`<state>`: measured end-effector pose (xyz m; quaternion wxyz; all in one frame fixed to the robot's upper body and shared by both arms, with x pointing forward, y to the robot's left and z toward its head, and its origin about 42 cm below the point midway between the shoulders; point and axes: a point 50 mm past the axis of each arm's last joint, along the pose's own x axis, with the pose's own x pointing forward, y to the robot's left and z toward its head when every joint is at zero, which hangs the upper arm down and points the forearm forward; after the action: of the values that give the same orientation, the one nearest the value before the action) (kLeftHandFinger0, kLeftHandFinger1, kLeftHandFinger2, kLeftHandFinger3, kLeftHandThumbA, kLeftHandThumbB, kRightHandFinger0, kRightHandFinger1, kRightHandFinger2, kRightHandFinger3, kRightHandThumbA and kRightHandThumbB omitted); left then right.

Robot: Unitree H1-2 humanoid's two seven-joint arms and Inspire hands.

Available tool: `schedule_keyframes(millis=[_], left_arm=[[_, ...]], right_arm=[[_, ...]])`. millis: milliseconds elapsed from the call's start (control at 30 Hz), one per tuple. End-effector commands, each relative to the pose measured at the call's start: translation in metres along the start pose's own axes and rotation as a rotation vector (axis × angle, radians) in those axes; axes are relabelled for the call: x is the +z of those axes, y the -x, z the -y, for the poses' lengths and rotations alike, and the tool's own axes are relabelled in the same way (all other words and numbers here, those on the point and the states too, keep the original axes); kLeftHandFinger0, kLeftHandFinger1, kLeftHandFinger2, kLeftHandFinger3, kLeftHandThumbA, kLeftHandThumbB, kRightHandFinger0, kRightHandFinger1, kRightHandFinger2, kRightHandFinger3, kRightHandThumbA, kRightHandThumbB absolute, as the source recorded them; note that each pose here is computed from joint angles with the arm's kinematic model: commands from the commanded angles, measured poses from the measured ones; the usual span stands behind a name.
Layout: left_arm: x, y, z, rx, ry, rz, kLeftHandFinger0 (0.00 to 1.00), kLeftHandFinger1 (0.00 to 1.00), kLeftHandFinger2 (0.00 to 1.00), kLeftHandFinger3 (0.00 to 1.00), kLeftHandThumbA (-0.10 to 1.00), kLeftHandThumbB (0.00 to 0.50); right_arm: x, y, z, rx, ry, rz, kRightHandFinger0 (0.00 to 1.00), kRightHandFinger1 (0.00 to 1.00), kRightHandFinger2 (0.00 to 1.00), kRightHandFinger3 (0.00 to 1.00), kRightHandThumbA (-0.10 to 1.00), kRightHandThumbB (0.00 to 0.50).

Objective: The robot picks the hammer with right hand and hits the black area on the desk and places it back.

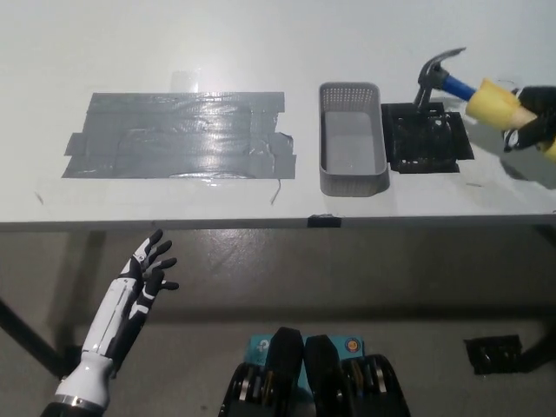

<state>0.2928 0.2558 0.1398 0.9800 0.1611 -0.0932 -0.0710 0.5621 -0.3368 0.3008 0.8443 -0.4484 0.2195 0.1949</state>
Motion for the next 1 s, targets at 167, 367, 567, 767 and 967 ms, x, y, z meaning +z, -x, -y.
schedule_keyframes(millis=[167, 367, 567, 767, 967], left_arm=[[0.01, 0.002, -0.009, 0.012, -0.008, 0.05, 0.72, 0.87, 0.99, 1.0, 0.96, 0.0], [0.008, 0.002, -0.007, 0.012, -0.011, 0.053, 0.7, 0.83, 0.95, 0.98, 0.95, 0.0], [0.008, 0.003, -0.006, 0.008, -0.018, 0.047, 0.66, 0.81, 0.9, 0.97, 0.99, 0.001], [0.008, 0.001, -0.007, 0.007, -0.029, 0.061, 0.66, 0.8, 0.88, 0.97, 1.0, 0.0], [0.015, -0.01, -0.006, 0.009, -0.024, 0.079, 0.72, 0.83, 0.91, 1.0, 0.99, 0.0]], right_arm=[[0.007, 0.007, 0.03, -0.16, -0.238, 0.108, 1.0, 1.0, 1.0, 1.0, 0.42, 0.315], [0.007, 0.011, 0.035, -0.224, -0.248, 0.175, 1.0, 1.0, 1.0, 1.0, 0.73, 0.342], [0.016, 0.024, 0.052, -0.385, -0.28, 0.284, 1.0, 1.0, 1.0, 1.0, 0.89, 0.388], [0.042, 0.061, 0.086, -0.67, -0.33, 0.538, 1.0, 1.0, 1.0, 1.0, 0.92, 0.377], [0.102, 0.155, 0.094, -0.9, -0.237, 0.848, 1.0, 1.0, 1.0, 1.0, 1.0, 0.415]])
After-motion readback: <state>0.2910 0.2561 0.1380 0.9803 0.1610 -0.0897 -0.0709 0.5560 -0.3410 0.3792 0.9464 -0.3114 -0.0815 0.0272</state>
